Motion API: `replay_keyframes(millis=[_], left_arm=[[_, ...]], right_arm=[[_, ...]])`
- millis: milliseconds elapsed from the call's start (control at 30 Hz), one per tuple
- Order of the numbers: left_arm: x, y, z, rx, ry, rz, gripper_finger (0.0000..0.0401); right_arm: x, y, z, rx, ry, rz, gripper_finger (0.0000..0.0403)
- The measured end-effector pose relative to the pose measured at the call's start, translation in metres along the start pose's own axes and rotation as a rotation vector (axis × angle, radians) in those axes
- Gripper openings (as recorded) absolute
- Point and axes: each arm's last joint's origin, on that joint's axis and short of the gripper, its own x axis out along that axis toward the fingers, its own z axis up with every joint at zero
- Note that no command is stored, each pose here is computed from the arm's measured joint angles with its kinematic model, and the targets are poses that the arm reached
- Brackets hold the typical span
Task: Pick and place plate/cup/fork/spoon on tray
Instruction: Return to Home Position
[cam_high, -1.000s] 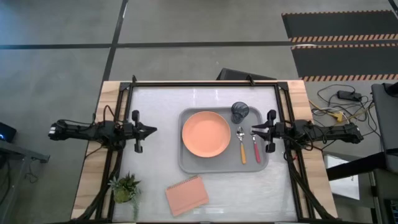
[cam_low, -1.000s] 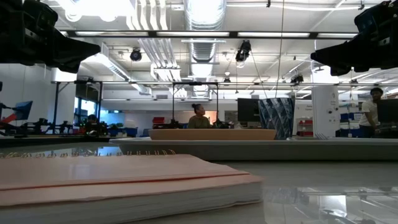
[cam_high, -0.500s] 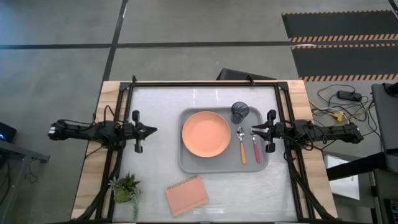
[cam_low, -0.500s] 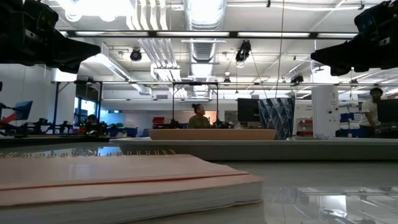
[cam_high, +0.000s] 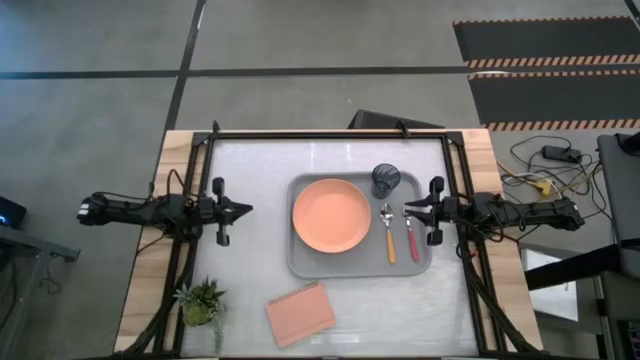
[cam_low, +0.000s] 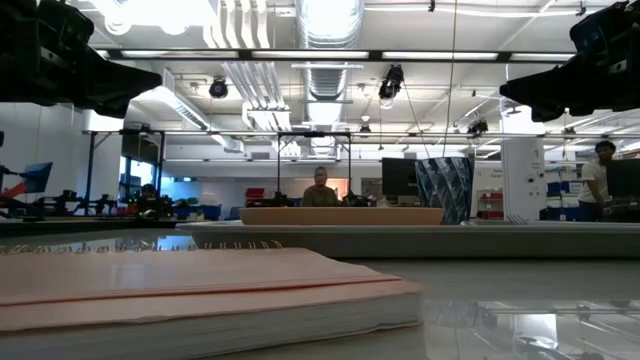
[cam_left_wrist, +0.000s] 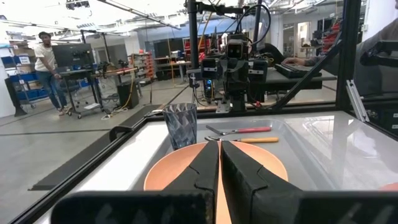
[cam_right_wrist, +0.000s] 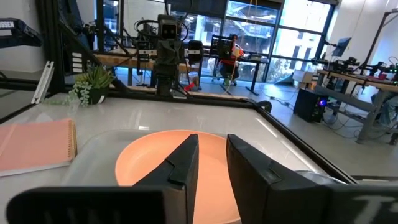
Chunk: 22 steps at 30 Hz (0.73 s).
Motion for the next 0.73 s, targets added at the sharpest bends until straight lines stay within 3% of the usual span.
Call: replay_keyframes(millis=[733], left_arm=[[0.0, 0.0, 0.0, 0.0, 0.0, 0.0, 0.0]], right_arm=[[0.0, 0.0, 0.0, -0.001, 0.0, 0.0, 0.0073]])
